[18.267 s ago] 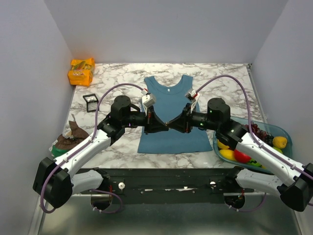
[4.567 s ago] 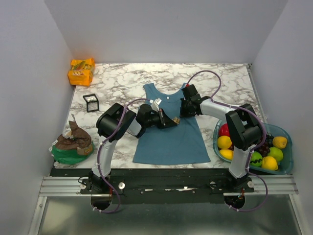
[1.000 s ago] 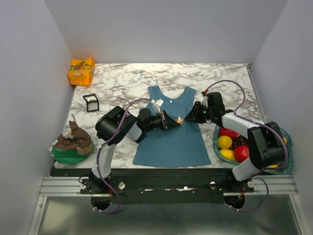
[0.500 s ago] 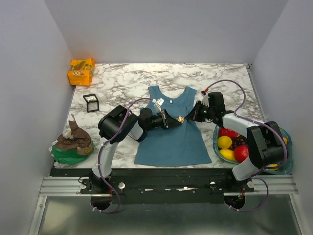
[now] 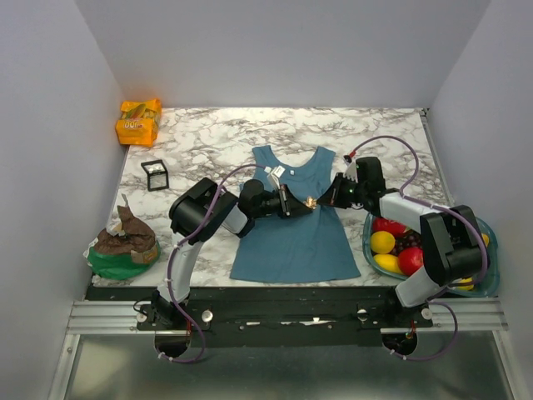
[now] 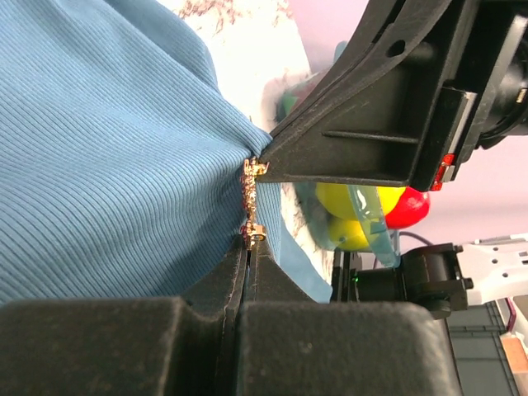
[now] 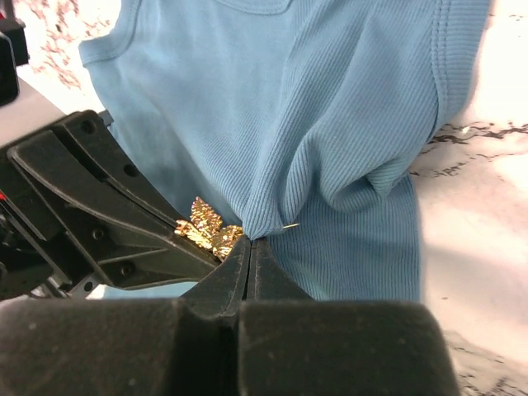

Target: Pin the brooch onto the clothing

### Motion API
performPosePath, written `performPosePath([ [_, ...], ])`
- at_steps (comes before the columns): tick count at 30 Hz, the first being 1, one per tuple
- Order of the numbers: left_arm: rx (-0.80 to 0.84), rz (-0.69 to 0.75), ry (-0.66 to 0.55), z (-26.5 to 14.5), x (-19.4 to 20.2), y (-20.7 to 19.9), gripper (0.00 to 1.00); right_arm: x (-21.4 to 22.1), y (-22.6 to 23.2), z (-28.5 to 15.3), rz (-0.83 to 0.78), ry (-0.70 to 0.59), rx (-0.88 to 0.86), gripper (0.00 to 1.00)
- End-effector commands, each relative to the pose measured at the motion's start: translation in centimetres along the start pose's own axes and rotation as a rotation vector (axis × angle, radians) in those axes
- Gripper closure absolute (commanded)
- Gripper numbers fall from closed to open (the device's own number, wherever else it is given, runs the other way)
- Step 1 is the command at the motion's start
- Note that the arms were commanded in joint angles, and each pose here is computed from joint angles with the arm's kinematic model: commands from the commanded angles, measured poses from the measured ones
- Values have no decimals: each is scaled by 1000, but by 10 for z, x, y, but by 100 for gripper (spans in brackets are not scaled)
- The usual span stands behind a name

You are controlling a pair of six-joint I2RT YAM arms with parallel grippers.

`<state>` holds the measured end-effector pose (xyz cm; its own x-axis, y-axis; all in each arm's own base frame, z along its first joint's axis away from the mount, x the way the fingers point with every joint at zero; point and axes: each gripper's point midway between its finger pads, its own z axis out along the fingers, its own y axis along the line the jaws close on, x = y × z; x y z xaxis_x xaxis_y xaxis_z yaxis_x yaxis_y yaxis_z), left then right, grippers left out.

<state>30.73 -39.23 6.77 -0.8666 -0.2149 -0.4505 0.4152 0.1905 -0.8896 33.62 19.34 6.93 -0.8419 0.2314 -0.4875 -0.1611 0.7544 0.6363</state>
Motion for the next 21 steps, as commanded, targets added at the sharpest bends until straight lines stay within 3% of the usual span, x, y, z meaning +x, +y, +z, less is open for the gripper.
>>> performPosePath([
  [1,62,62,102,14,14,-15,100,22,10,4,-37,100,-73,99],
  [6,28,68,143,15,17,-9,100,28,13,-2,-102,140,-95,99],
  [8,14,74,128,14,14,-9,100,25,14,-7,-117,137,-84,95],
  [16,18,66,122,5,7,-10,100,7,19,-36,-141,61,-7,55],
  [21,18,79,132,4,7,-10,100,-7,7,-53,-99,-19,53,48],
])
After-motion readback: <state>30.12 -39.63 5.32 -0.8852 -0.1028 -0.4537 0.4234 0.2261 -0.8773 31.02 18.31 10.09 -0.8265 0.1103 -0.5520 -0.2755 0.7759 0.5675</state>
